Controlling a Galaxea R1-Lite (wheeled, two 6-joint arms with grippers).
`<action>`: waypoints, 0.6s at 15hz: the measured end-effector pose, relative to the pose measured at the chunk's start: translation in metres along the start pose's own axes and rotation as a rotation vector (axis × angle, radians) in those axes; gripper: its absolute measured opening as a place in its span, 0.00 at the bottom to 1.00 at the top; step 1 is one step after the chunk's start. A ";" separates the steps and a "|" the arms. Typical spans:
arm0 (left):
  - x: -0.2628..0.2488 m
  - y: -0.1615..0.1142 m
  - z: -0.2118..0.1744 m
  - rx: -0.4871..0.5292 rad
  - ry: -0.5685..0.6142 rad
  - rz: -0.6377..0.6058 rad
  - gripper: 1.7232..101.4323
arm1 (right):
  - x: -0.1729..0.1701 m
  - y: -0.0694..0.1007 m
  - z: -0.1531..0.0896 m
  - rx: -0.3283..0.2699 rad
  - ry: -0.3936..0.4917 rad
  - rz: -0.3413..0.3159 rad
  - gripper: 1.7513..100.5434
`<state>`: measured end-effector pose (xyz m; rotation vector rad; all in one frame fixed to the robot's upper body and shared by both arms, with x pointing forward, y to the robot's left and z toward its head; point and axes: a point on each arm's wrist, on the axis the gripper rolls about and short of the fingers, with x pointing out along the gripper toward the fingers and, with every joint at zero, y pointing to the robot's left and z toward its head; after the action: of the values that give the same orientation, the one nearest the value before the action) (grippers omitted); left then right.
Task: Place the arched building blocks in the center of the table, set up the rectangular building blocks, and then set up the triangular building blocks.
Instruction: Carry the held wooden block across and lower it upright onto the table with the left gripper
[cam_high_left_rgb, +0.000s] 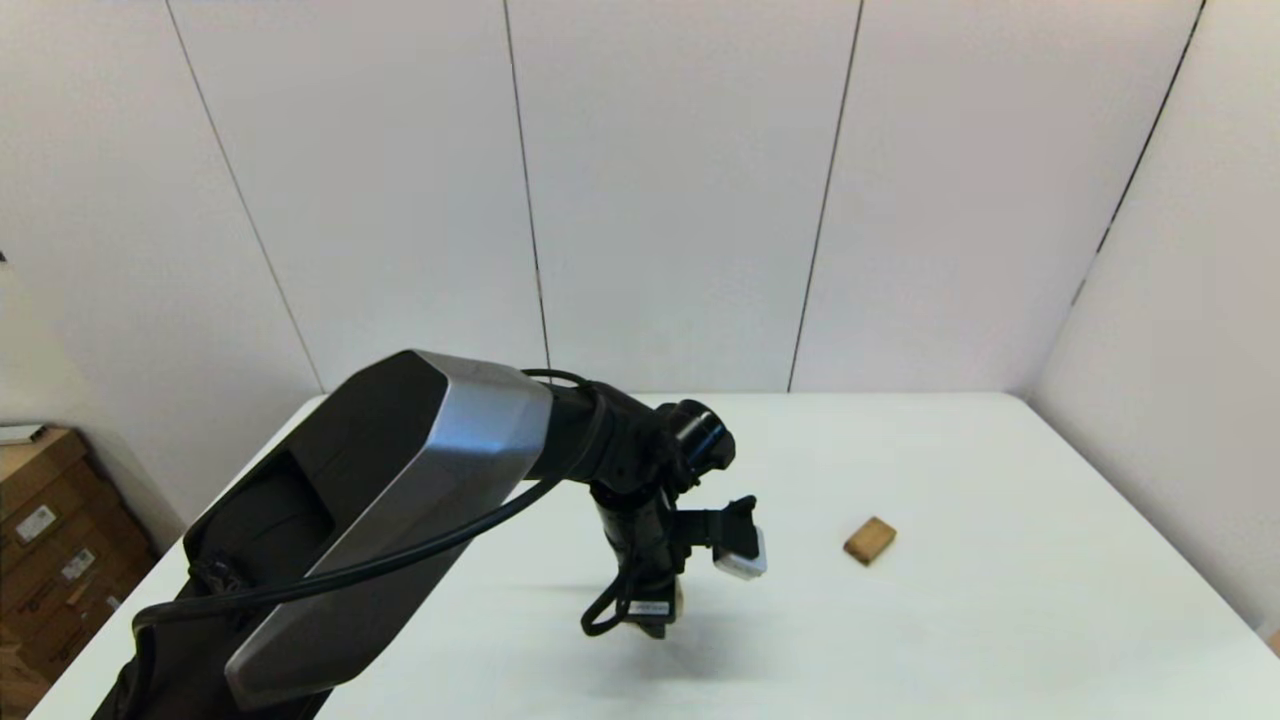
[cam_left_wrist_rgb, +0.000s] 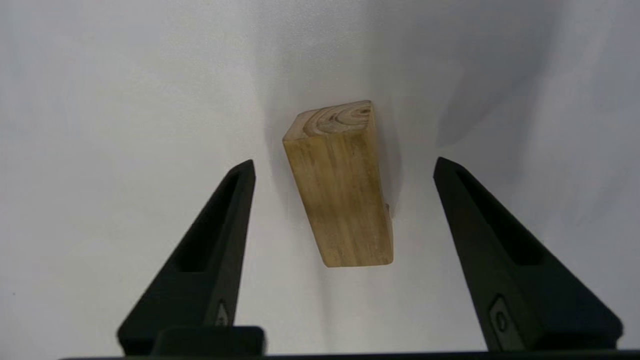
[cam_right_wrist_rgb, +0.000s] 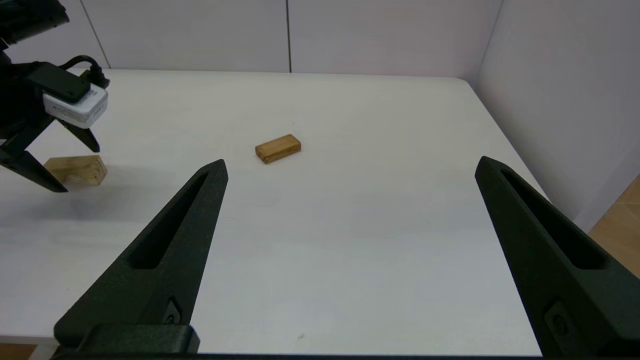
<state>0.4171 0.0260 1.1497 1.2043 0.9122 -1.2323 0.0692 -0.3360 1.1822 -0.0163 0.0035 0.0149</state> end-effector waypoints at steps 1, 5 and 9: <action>-0.002 0.001 -0.001 -0.009 -0.003 0.005 0.75 | 0.000 0.000 0.000 0.000 0.000 0.000 0.97; -0.012 0.006 -0.006 -0.036 -0.011 0.023 0.83 | 0.000 0.000 0.000 0.000 0.000 0.000 0.97; -0.013 0.008 -0.010 -0.045 0.004 0.031 0.88 | 0.000 0.000 0.000 0.000 0.000 0.000 0.97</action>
<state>0.4243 0.0377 1.1615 1.1813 0.9165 -1.1790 0.0692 -0.3360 1.1822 -0.0163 0.0035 0.0145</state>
